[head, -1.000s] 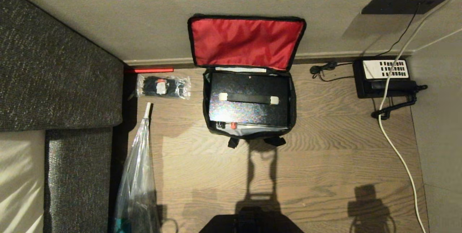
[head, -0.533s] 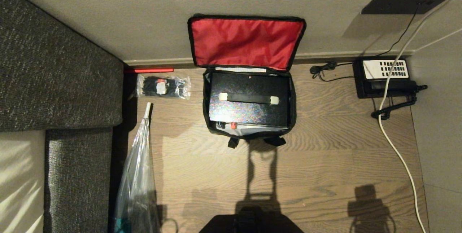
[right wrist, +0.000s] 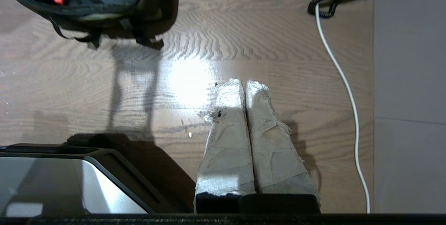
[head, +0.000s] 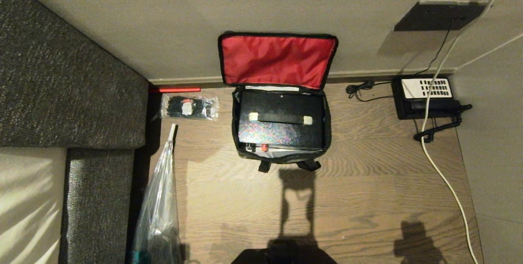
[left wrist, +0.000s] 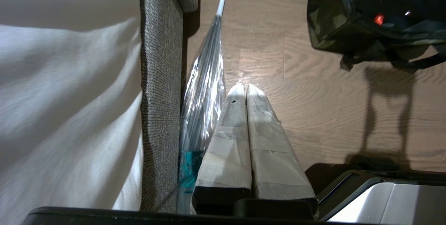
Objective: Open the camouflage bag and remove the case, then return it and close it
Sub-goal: Grip the handle
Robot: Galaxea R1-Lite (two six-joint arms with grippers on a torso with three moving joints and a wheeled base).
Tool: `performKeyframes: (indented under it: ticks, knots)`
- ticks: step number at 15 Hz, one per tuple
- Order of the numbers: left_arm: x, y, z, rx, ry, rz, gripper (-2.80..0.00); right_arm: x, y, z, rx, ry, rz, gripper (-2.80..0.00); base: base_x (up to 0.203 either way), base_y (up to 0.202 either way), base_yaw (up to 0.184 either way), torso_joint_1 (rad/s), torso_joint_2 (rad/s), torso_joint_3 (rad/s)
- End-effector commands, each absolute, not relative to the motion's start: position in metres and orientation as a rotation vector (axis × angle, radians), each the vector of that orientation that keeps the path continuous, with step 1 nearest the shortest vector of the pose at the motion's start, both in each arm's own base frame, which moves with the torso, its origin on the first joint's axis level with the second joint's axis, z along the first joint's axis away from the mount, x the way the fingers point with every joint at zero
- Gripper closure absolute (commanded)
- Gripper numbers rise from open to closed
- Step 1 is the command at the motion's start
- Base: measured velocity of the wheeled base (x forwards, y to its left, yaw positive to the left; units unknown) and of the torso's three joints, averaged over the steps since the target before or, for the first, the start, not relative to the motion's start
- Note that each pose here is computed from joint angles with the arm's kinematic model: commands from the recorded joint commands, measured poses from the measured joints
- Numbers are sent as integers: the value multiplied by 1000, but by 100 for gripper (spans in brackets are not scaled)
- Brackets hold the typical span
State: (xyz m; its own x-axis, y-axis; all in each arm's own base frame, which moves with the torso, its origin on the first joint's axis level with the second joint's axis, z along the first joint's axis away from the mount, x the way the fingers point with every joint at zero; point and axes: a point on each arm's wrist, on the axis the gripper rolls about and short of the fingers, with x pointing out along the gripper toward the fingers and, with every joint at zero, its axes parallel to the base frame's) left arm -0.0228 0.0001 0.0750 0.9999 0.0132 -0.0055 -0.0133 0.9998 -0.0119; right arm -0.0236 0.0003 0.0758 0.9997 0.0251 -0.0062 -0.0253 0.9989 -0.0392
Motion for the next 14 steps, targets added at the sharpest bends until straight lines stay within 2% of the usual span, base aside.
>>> performKeyframes:
  ticks: [1,5,10,14]
  knots:
    - [-23,0,74,-14,8,14,0,-24,0,76,-40,4,26,0,0,0,0,2,-2,207]
    - [-23,0,74,-11,9,12,0,-24,0,76,-40,4,26,0,0,0,0,2,3,179]
    - [-23,0,74,-12,9,12,0,-24,0,76,-40,4,26,0,0,0,0,1,1,30]
    - [-23,0,74,-9,8,12,0,-24,0,76,-40,4,26,0,-175,0,1,3,2,2]
